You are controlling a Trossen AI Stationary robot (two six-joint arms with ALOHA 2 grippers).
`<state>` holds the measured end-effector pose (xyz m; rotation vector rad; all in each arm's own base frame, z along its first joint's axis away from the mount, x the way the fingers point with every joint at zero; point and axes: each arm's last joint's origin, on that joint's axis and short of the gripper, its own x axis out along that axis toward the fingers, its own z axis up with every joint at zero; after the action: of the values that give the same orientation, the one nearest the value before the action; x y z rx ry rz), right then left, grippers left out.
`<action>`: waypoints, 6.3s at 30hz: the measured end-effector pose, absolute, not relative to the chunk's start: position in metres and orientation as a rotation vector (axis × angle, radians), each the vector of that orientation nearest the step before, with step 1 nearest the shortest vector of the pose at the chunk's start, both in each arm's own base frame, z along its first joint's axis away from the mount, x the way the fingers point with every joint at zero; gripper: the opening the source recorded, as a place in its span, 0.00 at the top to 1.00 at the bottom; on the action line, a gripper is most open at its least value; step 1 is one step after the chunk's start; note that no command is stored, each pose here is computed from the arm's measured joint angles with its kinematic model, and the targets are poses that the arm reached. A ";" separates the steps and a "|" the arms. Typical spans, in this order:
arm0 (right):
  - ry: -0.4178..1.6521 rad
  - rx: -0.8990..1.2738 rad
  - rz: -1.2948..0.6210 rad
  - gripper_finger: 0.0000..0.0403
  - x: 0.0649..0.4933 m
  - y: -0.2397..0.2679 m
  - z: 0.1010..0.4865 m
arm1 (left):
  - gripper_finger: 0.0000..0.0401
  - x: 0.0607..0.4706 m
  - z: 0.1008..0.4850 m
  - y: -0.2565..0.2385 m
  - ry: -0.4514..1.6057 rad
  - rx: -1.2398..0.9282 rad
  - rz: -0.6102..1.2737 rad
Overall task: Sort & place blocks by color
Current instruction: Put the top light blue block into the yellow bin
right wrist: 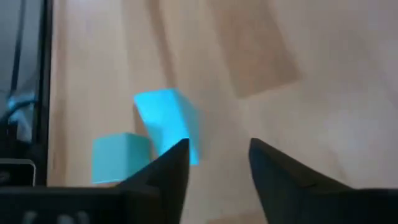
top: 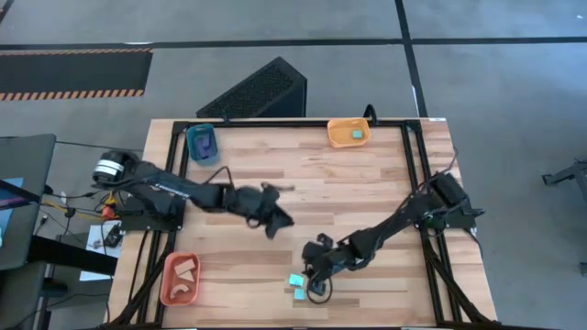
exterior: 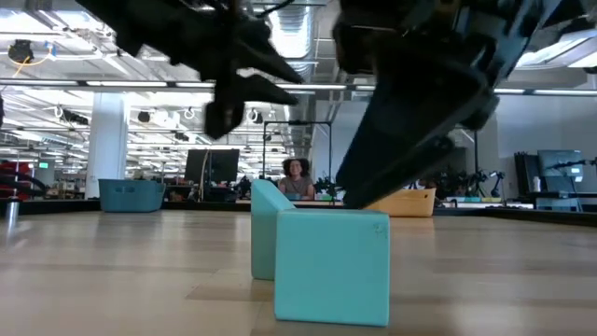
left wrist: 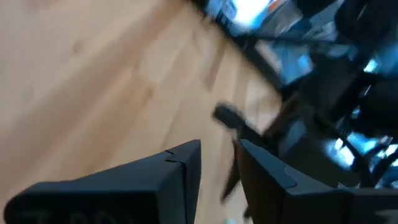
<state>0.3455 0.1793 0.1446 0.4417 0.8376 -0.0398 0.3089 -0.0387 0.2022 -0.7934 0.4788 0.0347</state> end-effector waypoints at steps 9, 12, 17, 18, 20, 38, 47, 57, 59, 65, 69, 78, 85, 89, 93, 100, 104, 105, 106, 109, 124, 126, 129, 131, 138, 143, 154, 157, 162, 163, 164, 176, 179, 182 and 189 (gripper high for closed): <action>0.839 0.181 0.086 0.32 0.377 0.192 0.137 | 0.78 0.272 0.209 -0.103 0.550 -0.772 0.167; 0.819 0.126 0.124 0.32 0.384 0.197 0.139 | 0.78 0.261 0.210 -0.117 0.545 -0.724 0.195; 0.886 0.160 0.133 0.31 0.385 0.199 0.123 | 0.75 0.252 0.206 -0.128 0.436 -0.718 0.367; 0.889 0.176 0.128 0.31 0.385 0.198 0.123 | 0.72 0.251 0.203 -0.128 0.421 -0.715 0.409; 0.882 0.185 0.133 0.31 0.386 0.200 0.123 | 0.68 0.251 0.201 -0.128 0.410 -0.711 0.438; 0.870 0.118 0.077 0.69 0.383 0.191 0.116 | 0.50 0.255 0.198 -0.125 0.452 -0.627 0.400; 0.932 0.153 0.043 0.69 0.377 0.188 0.138 | 0.49 0.249 0.198 -0.141 0.537 -0.635 0.261; 0.860 0.136 -0.056 0.68 0.353 0.168 0.214 | 0.42 0.260 0.214 -0.139 0.357 -0.544 0.215; 0.828 0.133 -0.088 0.68 0.349 0.163 0.228 | 0.38 0.265 0.220 -0.137 0.318 -0.500 0.169; 0.771 0.100 -0.155 0.67 0.334 0.146 0.261 | 0.31 0.276 0.232 -0.127 0.224 -0.372 0.086; 0.719 0.075 -0.135 0.67 0.326 0.143 0.279 | 0.31 0.282 0.239 -0.118 0.166 -0.333 0.049; 0.663 0.015 -0.082 0.67 0.314 0.141 0.300 | 0.31 0.298 0.267 -0.108 0.150 -0.183 0.074; 0.671 0.013 -0.096 0.67 0.316 0.136 0.299 | 0.31 0.303 0.271 -0.101 0.181 -0.174 0.063; 0.674 0.013 -0.099 0.67 0.316 0.135 0.299 | 0.31 0.305 0.271 -0.097 0.182 -0.171 0.043; 0.688 0.004 -0.105 0.67 0.310 0.131 0.304 | 0.31 0.308 0.266 -0.096 0.194 -0.167 0.036; 0.707 -0.001 -0.125 0.67 0.297 0.120 0.306 | 0.31 0.323 0.260 -0.093 0.192 -0.132 0.081; 0.687 0.011 -0.125 0.67 0.296 0.118 0.309 | 0.31 0.334 0.257 -0.093 0.199 -0.088 0.060; 0.690 0.010 -0.126 0.67 0.296 0.118 0.309 | 0.31 0.337 0.255 -0.092 0.207 -0.078 0.056; 0.694 0.008 -0.126 0.67 0.295 0.117 0.309 | 0.31 0.341 0.254 -0.093 0.208 -0.072 0.043; 0.693 0.024 -0.130 0.67 0.294 0.118 0.310 | 0.31 0.346 0.259 -0.094 0.185 -0.037 0.026; 0.743 0.005 -0.140 0.67 0.286 0.124 0.306 | 0.51 0.354 0.262 -0.077 0.163 -0.010 0.005; 0.743 0.008 -0.146 0.67 0.287 0.122 0.306 | 0.58 0.355 0.261 -0.076 0.163 -0.021 -0.018; 0.751 0.007 -0.148 0.67 0.287 0.120 0.305 | 0.64 0.357 0.259 -0.073 0.170 -0.038 -0.007; 0.747 0.008 -0.153 0.67 0.287 0.119 0.306 | 0.66 0.357 0.260 -0.071 0.166 -0.039 0.004; 0.708 0.040 -0.148 0.67 0.276 0.109 0.323 | 0.56 0.358 0.263 -0.065 0.128 -0.047 0.032; 0.700 0.039 -0.156 0.67 0.274 0.104 0.326 | 0.46 0.359 0.265 -0.059 0.113 -0.049 0.064; 0.682 0.032 -0.158 0.67 0.273 0.103 0.329 | 0.45 0.360 0.268 -0.061 0.074 -0.062 -0.004; 0.648 0.043 -0.163 0.67 0.274 0.101 0.334 | 0.45 0.360 0.267 -0.060 0.085 -0.060 -0.007; 0.610 0.062 -0.171 0.67 0.273 0.098 0.340 | 0.45 0.361 0.267 -0.056 0.084 -0.061 -0.001; 0.606 0.066 -0.175 0.67 0.273 0.097 0.341 | 0.45 0.361 0.267 -0.056 0.082 -0.062 -0.001; 0.605 0.067 -0.176 0.67 0.273 0.096 0.341 | 0.45 0.361 0.268 -0.054 0.080 -0.061 0.000; 0.596 0.072 -0.190 0.67 0.273 0.093 0.342 | 0.75 0.363 0.268 -0.038 0.086 -0.028 -0.101; 0.606 0.078 -0.194 0.67 0.270 0.091 0.343 | 0.75 0.363 0.268 -0.035 0.086 -0.032 -0.100; 0.615 0.089 -0.208 0.65 0.267 0.091 0.343 | 0.75 0.363 0.269 -0.035 0.077 -0.023 -0.096; 0.632 0.035 -0.300 0.57 0.247 0.083 0.350 | 0.74 0.363 0.269 -0.031 0.083 -0.024 0.040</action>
<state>0.2467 0.0825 0.3496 0.0353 0.6324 -0.3005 0.3627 -0.0310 0.2694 -0.0235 0.0831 0.0402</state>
